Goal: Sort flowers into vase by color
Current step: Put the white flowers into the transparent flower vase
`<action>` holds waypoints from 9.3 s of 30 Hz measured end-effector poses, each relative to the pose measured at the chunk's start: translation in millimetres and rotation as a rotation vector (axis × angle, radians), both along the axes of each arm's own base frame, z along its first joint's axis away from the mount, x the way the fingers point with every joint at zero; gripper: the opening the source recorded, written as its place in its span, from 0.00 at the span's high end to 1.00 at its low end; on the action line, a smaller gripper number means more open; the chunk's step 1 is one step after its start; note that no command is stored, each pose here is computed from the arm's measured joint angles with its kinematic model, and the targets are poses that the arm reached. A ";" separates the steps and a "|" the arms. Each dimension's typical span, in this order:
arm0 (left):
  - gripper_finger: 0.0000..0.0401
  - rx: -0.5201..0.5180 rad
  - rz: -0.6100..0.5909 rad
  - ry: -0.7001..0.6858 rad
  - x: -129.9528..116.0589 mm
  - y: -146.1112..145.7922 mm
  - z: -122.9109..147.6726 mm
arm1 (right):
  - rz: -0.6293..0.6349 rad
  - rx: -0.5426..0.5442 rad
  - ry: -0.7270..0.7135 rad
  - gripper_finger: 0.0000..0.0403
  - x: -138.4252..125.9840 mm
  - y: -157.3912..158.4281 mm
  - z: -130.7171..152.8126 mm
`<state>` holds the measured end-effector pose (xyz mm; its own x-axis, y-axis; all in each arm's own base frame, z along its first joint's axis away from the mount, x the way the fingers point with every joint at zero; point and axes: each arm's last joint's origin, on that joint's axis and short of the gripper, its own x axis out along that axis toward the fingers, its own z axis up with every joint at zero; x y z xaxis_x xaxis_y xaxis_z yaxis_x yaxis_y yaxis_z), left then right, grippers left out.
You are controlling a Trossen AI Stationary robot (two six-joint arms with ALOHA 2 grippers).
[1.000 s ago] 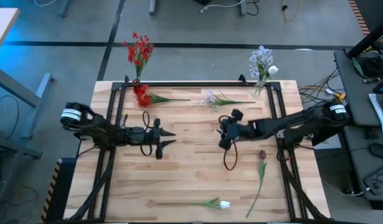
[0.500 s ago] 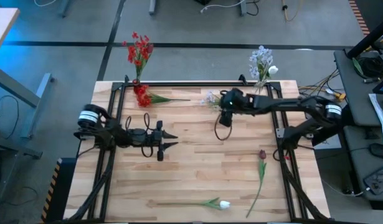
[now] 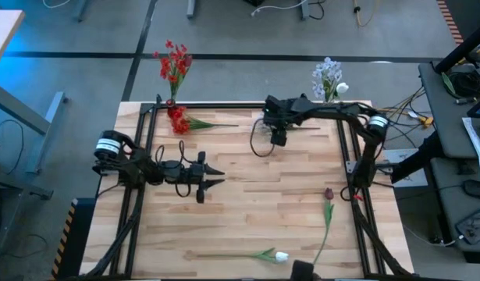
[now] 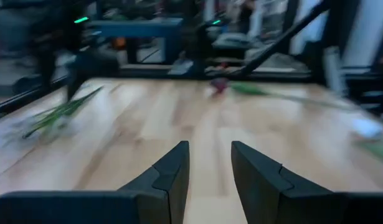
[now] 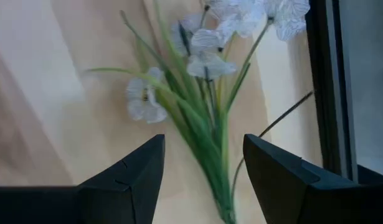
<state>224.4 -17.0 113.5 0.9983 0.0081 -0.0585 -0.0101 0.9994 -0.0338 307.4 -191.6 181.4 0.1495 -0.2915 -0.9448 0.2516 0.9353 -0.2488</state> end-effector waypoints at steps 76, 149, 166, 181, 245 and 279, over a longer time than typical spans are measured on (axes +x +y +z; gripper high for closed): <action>0.74 0.003 -0.096 -0.065 13.8 -4.1 13.6 | -0.497 -0.902 -0.788 0.96 -161.3 181.5 158.6; 0.74 0.000 -0.101 -0.062 14.8 -4.1 13.8 | 0.256 -0.570 -1.428 0.98 -266.8 182.7 147.2; 0.74 0.003 -0.107 -0.061 14.7 -4.4 13.7 | 0.326 -0.396 -1.241 0.98 -197.4 176.8 129.9; 0.74 0.005 -0.107 -0.059 14.6 -4.4 13.4 | -0.011 -0.647 -1.156 0.98 -219.4 143.6 132.4; 0.74 0.026 -0.107 -0.055 14.6 -4.2 13.0 | -0.607 -1.258 -1.297 0.98 -219.6 102.4 61.5; 0.74 0.021 -0.106 -0.055 14.6 -4.2 13.0 | -0.808 -1.094 -1.010 0.52 -193.8 78.3 51.4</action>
